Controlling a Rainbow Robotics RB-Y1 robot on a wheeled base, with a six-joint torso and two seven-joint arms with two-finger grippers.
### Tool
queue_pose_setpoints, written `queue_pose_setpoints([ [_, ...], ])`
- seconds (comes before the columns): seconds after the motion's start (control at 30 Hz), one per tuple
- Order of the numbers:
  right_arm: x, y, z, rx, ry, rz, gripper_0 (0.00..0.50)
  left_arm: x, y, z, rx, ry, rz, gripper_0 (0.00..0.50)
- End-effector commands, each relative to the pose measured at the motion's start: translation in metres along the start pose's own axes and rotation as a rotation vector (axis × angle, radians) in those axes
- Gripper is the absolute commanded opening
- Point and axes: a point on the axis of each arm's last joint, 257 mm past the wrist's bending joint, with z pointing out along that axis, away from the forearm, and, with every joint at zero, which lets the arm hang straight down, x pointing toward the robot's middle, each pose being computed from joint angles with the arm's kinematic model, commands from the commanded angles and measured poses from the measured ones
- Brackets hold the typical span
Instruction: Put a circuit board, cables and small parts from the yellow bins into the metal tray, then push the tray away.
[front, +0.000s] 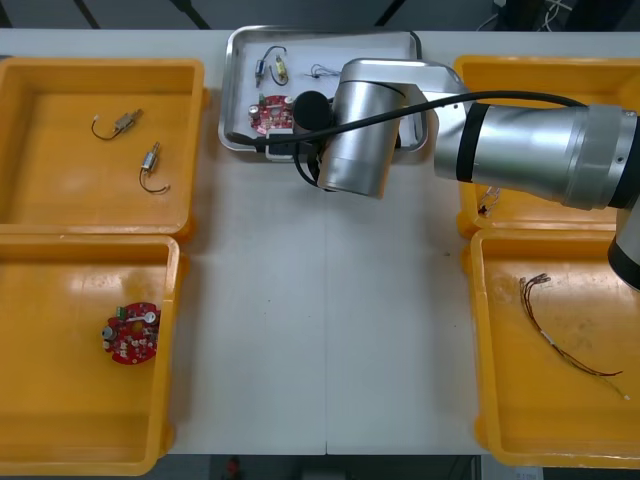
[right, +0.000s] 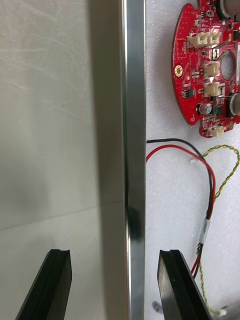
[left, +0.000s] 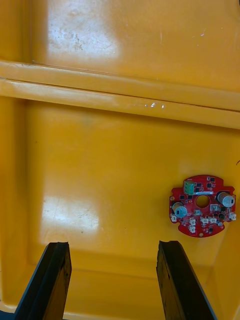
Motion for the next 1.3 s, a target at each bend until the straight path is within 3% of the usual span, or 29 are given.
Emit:
queue_pose_setpoints([
  [0.03,-0.016,-0.044,-0.047,-0.001,-0.036,0.055,0.5,0.001,0.006,-0.004,-0.037,0.001,0.019,0.5],
  [0.43,0.034,-0.028,-0.11,-0.184,0.039,0.403,0.5,0.001,0.006,-0.004,-0.037,0.001,0.019,0.5],
  [0.73,0.084,-0.018,-0.163,-0.214,0.08,0.71,0.5,0.001,0.006,-0.004,-0.037,0.001,0.019,0.5],
  [1.03,0.139,-0.005,-0.19,-0.213,0.118,1.008,0.5,0.001,0.006,-0.004,-0.037,0.001,0.019,0.5],
  [1.3,0.204,0.014,-0.209,-0.243,0.2,1.325,0.5,0.001,0.006,-0.004,-0.037,0.001,0.019,0.5],
])
